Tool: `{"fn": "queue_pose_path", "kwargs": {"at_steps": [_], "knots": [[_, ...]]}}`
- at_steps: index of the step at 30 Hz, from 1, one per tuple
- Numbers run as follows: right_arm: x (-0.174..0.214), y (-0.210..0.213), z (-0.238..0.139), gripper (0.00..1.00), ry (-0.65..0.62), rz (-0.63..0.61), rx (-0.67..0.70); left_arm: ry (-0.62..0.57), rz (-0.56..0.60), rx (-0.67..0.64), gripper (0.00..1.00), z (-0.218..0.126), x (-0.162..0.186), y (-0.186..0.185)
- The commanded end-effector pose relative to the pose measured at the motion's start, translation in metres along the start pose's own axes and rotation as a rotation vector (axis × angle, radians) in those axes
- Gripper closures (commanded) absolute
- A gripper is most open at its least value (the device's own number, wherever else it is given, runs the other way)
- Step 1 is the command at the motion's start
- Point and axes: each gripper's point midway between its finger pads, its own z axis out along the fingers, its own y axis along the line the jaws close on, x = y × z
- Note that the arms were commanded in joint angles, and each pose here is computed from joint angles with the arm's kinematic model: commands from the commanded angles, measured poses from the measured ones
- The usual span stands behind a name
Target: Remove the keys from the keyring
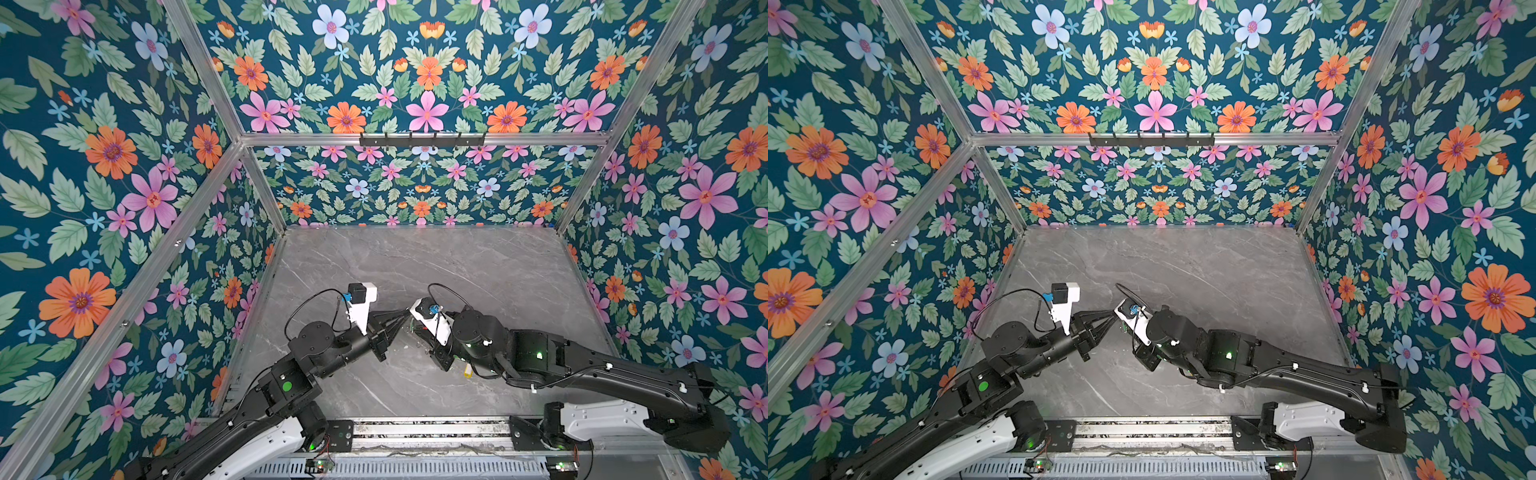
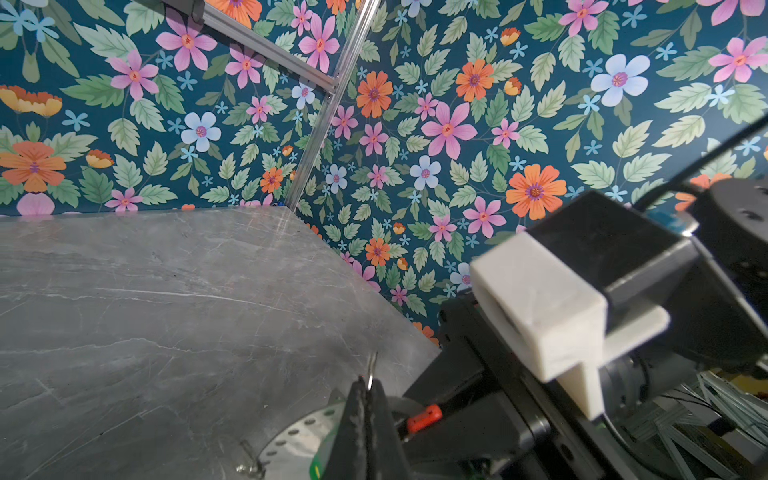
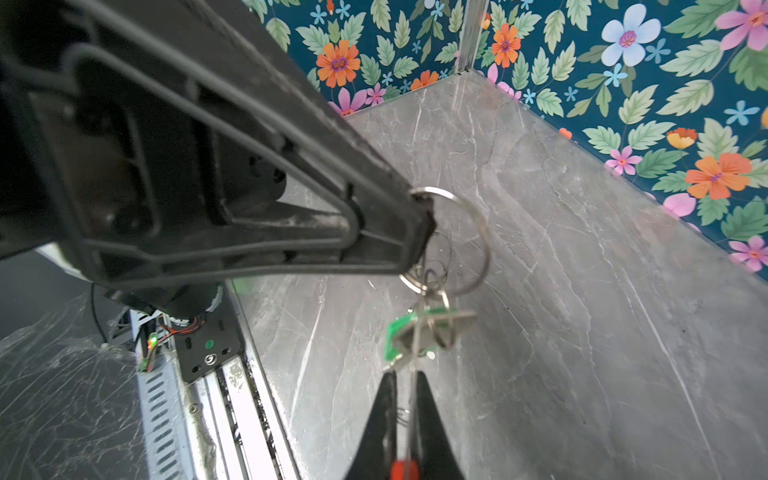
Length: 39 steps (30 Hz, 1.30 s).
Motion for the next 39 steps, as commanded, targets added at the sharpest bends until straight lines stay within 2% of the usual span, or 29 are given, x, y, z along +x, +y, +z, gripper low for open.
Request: {"fn": "queue_pose_path", "kwargs": {"at_steps": [1,2,3,6,8,10,12,14,20,30,39], "knots": [[-0.016,0.013,0.0,1.0,-0.048,-0.035,-0.023,-0.028,0.021,-0.008,1.0,0.003,-0.002,0.003],[-0.016,0.017,0.001,1.0,-0.051,-0.042,-0.039,-0.032,0.028,-0.002,1.0,0.003,-0.001,0.003],[-0.015,0.022,0.0,0.95,-0.052,-0.044,-0.068,-0.039,0.036,0.007,1.0,0.002,-0.001,0.002],[-0.009,0.037,-0.008,0.7,-0.058,-0.063,-0.176,-0.081,0.059,0.054,1.0,-0.005,-0.004,-0.005],[-0.005,0.049,-0.021,0.59,-0.071,-0.078,-0.269,-0.099,0.072,0.084,1.0,-0.008,-0.003,-0.009],[-0.002,0.059,-0.035,0.53,-0.088,-0.089,-0.348,-0.116,0.083,0.125,1.0,-0.012,-0.002,-0.014],[-0.005,0.056,-0.048,0.5,-0.13,-0.085,-0.362,-0.149,0.094,0.172,1.0,-0.017,-0.001,-0.02],[-0.011,0.05,-0.06,0.49,-0.184,-0.07,-0.361,-0.183,0.107,0.232,1.0,-0.024,-0.001,-0.028],[-0.039,0.016,-0.077,0.48,-0.322,0.11,-0.398,-0.229,0.133,0.405,1.0,-0.039,0.0,-0.054],[-0.063,0.035,-0.082,0.52,-0.372,0.094,-0.531,-0.231,0.108,0.548,1.0,-0.048,0.0,-0.075],[-0.067,0.041,-0.089,0.53,-0.37,0.097,-0.578,-0.231,0.102,0.58,1.0,-0.053,0.002,-0.079]]}}
